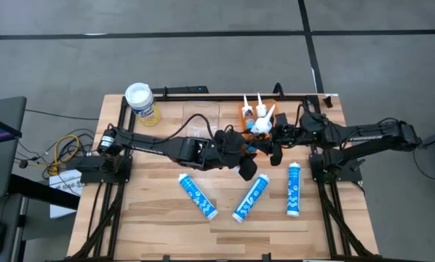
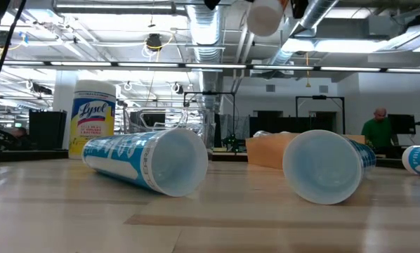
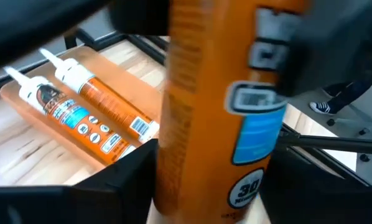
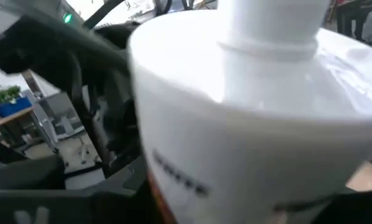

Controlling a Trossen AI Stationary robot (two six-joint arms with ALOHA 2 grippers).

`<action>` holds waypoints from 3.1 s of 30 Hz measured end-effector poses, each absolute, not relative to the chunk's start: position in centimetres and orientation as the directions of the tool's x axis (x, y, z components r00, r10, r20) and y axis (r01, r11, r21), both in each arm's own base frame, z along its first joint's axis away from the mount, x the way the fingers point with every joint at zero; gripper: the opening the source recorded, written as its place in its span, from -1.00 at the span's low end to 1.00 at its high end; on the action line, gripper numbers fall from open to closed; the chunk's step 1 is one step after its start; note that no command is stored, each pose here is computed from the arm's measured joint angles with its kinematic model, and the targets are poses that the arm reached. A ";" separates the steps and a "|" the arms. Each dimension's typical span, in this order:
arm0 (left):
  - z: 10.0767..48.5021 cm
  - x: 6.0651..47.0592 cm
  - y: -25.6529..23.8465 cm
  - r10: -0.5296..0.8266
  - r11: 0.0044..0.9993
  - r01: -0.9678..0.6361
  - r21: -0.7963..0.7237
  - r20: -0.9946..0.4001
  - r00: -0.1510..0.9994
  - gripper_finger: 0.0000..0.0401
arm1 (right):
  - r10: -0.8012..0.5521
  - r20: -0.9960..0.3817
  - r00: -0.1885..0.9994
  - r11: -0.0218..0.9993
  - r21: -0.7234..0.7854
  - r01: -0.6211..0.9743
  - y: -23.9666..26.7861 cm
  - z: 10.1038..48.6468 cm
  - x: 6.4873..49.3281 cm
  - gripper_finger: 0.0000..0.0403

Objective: Pick & place silicon tubes, Sealant and Lysol wipes
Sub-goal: Put the orange sealant into the orange bin

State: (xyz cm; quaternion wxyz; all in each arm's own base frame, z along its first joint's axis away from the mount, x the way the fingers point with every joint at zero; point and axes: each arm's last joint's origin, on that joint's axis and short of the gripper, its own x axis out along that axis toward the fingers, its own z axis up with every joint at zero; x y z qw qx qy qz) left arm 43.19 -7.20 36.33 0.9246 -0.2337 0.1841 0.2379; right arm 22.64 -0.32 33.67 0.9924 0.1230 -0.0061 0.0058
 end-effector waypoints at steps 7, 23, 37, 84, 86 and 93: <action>36.3 43.0 -7.2 0.331 0.786 -0.515 -0.341 -0.471 0.818 0.46 | -0.018 -0.020 1.000 0.969 0.245 0.023 -0.4 33.3 22.6 -0.11; 35.2 37.2 -6.4 0.550 0.573 -0.814 -0.090 -0.695 0.464 0.51 | -0.412 -0.401 0.818 0.797 0.277 0.537 -4.7 32.4 18.6 -0.11; 30.8 33.4 -6.8 0.646 0.365 -0.914 0.176 -0.755 0.112 0.49 | -0.421 -0.783 0.457 0.657 0.083 0.749 -12.7 32.3 21.6 -0.11; 27.2 23.0 -9.1 0.597 0.146 -0.989 -0.014 -0.796 0.100 0.18 | -0.269 -0.962 0.052 0.436 -0.074 0.897 -19.0 22.1 24.2 0.13; 27.2 23.0 -9.1 0.597 0.148 -0.989 -0.013 -0.796 0.100 0.18 | -0.267 -0.963 0.047 0.439 -0.078 0.895 -19.0 22.1 24.1 0.14; 27.2 23.1 -9.2 0.594 0.151 -0.988 -0.019 -0.797 0.106 0.18 | -0.285 -0.959 -0.014 0.427 -0.140 0.893 -18.9 22.1 23.7 0.28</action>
